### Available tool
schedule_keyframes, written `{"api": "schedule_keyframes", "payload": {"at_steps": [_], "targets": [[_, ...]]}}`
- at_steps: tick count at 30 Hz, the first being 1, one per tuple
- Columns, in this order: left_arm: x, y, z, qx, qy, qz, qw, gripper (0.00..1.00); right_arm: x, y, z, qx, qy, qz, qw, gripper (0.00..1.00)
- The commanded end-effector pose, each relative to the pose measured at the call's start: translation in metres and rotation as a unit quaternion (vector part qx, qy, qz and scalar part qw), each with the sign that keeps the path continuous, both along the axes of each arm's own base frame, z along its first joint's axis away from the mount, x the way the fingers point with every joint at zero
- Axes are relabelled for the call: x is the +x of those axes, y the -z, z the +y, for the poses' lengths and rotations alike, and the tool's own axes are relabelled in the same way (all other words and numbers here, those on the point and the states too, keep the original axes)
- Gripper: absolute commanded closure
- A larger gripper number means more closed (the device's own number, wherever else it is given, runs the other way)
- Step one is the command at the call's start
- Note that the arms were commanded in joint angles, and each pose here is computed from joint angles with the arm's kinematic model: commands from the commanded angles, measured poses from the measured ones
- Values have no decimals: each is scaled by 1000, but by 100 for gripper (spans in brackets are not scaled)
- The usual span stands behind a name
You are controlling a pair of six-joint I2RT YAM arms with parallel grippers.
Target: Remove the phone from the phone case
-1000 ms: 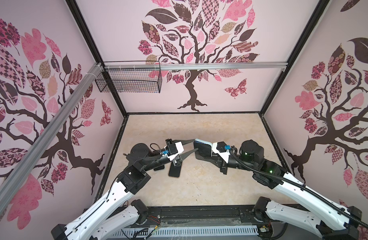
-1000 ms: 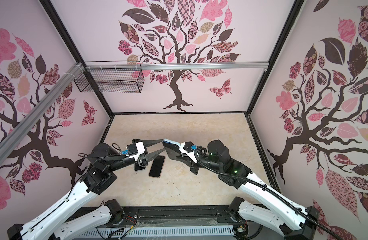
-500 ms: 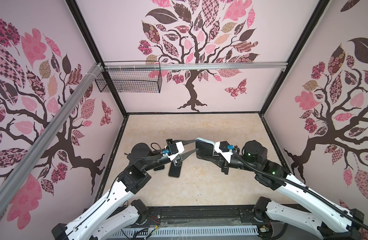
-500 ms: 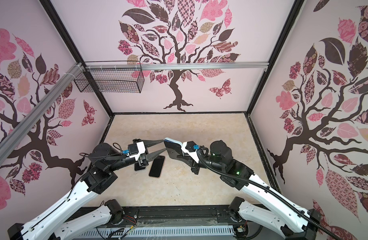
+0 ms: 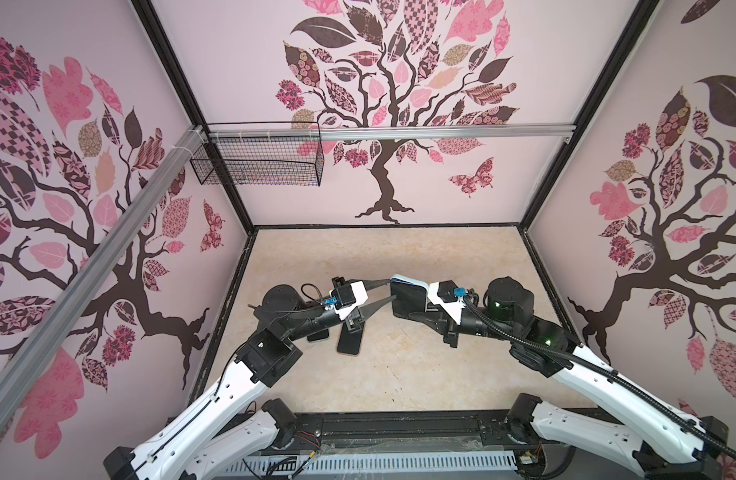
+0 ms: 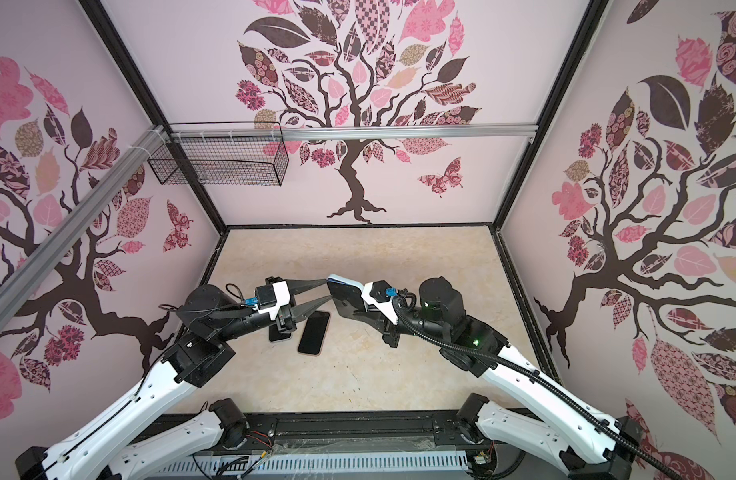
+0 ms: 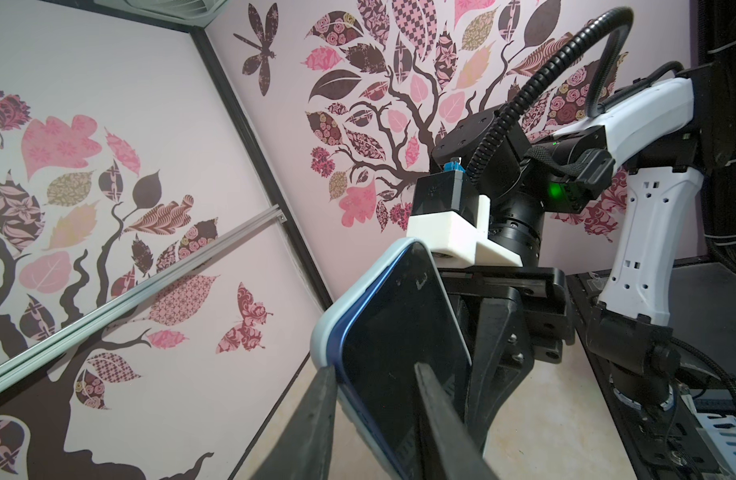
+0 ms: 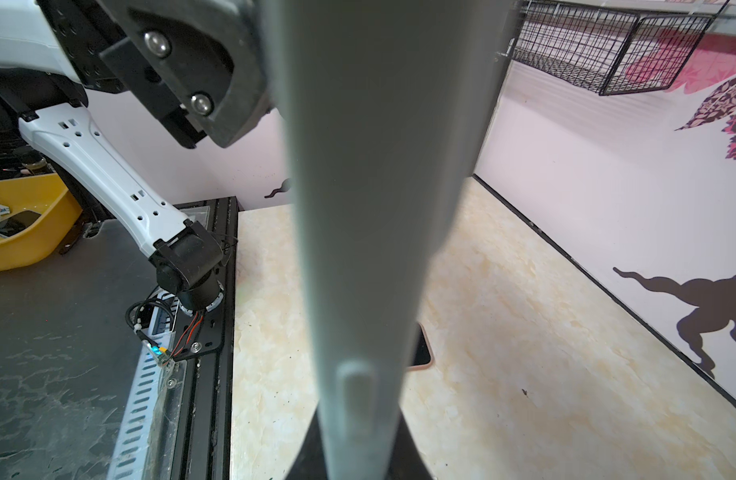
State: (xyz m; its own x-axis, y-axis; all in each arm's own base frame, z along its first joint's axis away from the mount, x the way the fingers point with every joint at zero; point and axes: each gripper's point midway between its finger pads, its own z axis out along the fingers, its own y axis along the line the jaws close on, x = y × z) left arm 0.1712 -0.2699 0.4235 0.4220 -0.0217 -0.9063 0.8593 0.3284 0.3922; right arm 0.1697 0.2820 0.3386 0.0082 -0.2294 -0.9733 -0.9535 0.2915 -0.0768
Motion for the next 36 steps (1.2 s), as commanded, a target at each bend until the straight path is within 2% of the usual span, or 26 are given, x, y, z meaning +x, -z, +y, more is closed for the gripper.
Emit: {"api": "schedule_keyframes", "payload": {"at_steps": [1,15,22,28,36], "targets": [[-7,15,-12,24,42,32,998,67,-18,-30,10,12,-47,-61,997,100],[-5,36,-18,48,56,65,995,67,-26,-24,13,-6,-65,-85,994,100],[-30,41,-23,42,135,86,986,67,-35,-57,6,55,-61,-102,991,100],[-52,36,-22,-1,209,108,972,67,-52,-87,0,91,-91,-114,985,100],[-61,41,-21,-3,238,132,962,69,-66,-113,-3,136,-119,-122,976,100]]}}
